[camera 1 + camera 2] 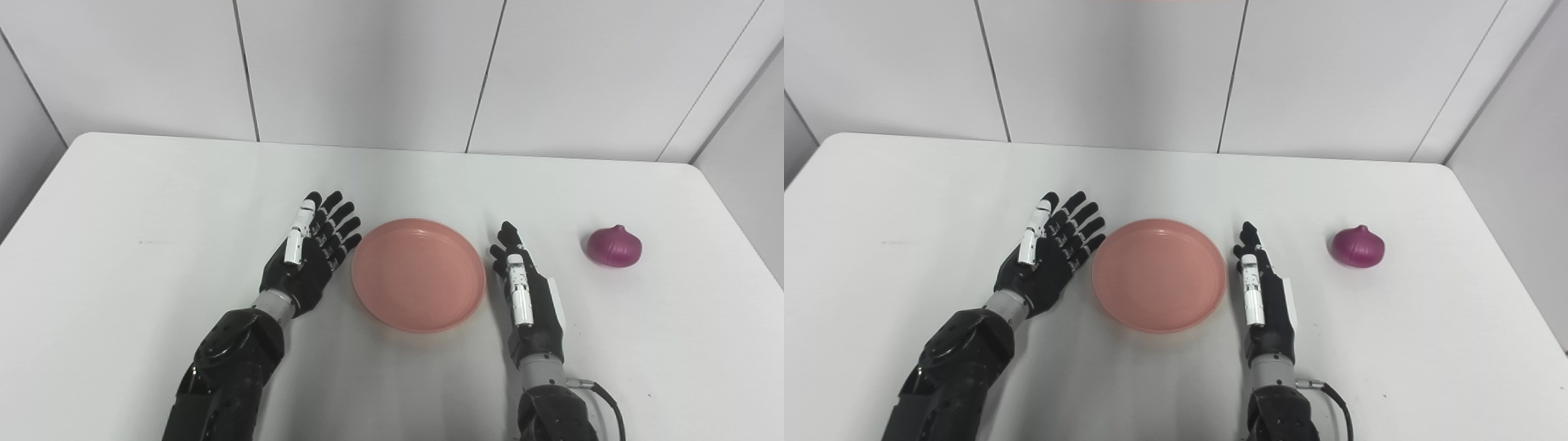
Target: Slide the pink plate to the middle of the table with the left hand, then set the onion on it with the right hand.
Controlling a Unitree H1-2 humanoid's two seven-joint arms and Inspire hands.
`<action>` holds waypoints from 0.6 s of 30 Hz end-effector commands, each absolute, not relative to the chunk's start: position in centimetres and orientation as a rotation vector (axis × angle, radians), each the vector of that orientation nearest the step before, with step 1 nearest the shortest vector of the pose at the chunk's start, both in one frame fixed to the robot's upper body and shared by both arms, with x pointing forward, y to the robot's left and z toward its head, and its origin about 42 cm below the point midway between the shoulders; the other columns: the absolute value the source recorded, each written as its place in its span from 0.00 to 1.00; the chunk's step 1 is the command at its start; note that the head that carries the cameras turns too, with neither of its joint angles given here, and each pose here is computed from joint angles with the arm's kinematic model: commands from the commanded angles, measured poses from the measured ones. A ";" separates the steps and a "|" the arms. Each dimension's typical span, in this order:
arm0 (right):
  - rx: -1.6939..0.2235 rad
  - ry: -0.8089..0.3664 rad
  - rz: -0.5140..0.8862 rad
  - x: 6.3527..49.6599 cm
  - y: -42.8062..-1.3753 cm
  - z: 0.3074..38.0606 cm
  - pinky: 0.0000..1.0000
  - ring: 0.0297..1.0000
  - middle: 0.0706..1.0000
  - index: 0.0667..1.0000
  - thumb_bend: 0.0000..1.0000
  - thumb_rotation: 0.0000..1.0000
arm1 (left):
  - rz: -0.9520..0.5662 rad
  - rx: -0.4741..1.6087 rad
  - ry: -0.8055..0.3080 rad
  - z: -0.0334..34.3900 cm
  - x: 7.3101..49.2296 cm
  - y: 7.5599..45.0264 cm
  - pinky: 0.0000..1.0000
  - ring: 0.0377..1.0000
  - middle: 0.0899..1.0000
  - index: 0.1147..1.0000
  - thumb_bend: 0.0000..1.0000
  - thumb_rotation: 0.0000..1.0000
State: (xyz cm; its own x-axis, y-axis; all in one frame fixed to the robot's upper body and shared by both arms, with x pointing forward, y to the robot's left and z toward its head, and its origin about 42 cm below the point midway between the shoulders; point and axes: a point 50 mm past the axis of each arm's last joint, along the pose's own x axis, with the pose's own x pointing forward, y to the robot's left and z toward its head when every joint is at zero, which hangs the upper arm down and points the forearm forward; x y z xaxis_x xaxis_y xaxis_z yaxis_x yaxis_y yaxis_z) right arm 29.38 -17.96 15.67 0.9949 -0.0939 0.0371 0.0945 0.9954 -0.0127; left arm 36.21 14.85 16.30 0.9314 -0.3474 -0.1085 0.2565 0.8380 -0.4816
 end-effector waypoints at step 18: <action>-0.313 -0.314 -0.243 29.9 -22.4 24.5 0.89 0.91 0.92 0.93 0.35 1.00 | -0.347 -0.501 0.143 17.1 36.4 15.3 0.95 0.96 0.97 0.96 0.44 1.00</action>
State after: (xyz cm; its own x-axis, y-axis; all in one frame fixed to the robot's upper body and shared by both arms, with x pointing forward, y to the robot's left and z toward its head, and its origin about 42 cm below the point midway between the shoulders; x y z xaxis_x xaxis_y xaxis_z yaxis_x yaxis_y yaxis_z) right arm 29.72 -21.81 22.68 0.9445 -0.1741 0.2787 0.2488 0.9330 -0.2601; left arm 36.07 15.39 16.08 0.9321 -0.3509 -0.0904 0.2615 0.8240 -0.5026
